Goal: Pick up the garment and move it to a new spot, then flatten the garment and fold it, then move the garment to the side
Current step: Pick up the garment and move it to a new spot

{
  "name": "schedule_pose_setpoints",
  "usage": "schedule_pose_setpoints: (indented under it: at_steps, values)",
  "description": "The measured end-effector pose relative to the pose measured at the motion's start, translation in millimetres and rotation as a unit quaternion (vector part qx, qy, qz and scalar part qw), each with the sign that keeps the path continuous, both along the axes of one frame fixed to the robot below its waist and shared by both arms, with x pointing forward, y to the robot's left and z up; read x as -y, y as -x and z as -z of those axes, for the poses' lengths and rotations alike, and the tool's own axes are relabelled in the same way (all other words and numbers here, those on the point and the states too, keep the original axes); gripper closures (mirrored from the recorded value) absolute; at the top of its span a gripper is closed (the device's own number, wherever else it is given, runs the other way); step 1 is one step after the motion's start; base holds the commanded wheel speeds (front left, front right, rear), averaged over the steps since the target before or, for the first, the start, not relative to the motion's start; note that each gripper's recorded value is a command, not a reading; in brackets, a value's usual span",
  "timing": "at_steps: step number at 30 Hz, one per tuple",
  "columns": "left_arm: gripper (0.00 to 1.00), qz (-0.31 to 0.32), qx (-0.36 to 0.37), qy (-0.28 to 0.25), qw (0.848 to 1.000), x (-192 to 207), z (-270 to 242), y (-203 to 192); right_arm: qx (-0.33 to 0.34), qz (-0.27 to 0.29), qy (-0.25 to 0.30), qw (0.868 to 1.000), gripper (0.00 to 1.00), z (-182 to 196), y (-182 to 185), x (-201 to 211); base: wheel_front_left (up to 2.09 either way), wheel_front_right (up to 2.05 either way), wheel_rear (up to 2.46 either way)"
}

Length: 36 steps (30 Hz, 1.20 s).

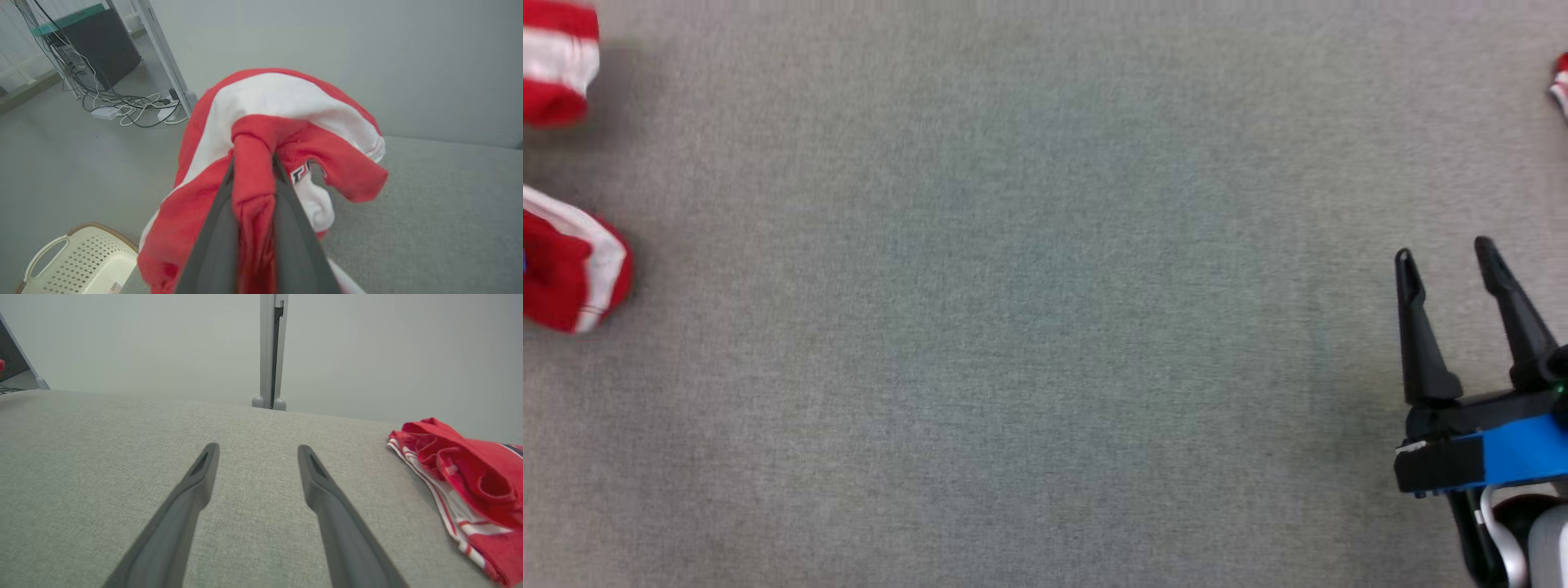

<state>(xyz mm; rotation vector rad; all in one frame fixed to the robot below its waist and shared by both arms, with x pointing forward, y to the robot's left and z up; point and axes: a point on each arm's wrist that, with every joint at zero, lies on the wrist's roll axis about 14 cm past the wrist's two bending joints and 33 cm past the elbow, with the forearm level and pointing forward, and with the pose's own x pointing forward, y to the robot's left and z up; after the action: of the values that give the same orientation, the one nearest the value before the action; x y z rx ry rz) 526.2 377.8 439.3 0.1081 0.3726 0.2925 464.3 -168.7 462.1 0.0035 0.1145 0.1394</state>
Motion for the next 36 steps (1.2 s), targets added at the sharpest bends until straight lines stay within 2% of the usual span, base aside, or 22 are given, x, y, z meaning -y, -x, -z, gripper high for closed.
schedule_pose_setpoints:
  at_steps: [4,8,12,16,24,27,31,36]
  values:
    - [1.00,0.057,0.090,-0.031,0.994,29,-61,-30,0.012,0.013,-0.009,1.000,0.00,-11,12,5,0.00,0.00,0.00]
    - [1.00,0.120,0.186,-0.044,0.974,77,-129,-57,0.016,0.031,-0.015,0.999,0.00,-19,28,14,0.00,0.00,0.00]
    - [1.00,0.198,0.260,-0.038,0.944,147,-186,-76,0.024,0.057,-0.017,0.998,0.00,-26,44,30,0.00,0.00,0.00]
    - [1.00,0.275,0.299,-0.028,0.913,221,-221,-84,0.030,0.089,-0.020,0.995,0.00,-30,62,49,0.00,0.00,0.00]
    - [1.00,0.401,0.338,0.021,0.851,353,-254,-71,0.029,0.154,-0.031,0.987,0.00,-28,100,85,0.00,0.00,0.00]
    - [1.00,0.438,0.336,0.032,0.833,389,-251,-59,0.030,0.170,-0.037,0.984,0.00,-28,110,93,0.00,0.00,0.00]
    - [1.00,0.471,0.310,0.056,0.824,421,-226,-41,0.037,0.182,-0.039,0.982,0.00,-30,119,100,0.00,0.00,0.00]
    - [1.00,0.475,0.244,0.078,0.842,425,-162,-27,0.037,0.181,-0.045,0.982,0.00,-28,119,98,0.00,0.00,0.00]
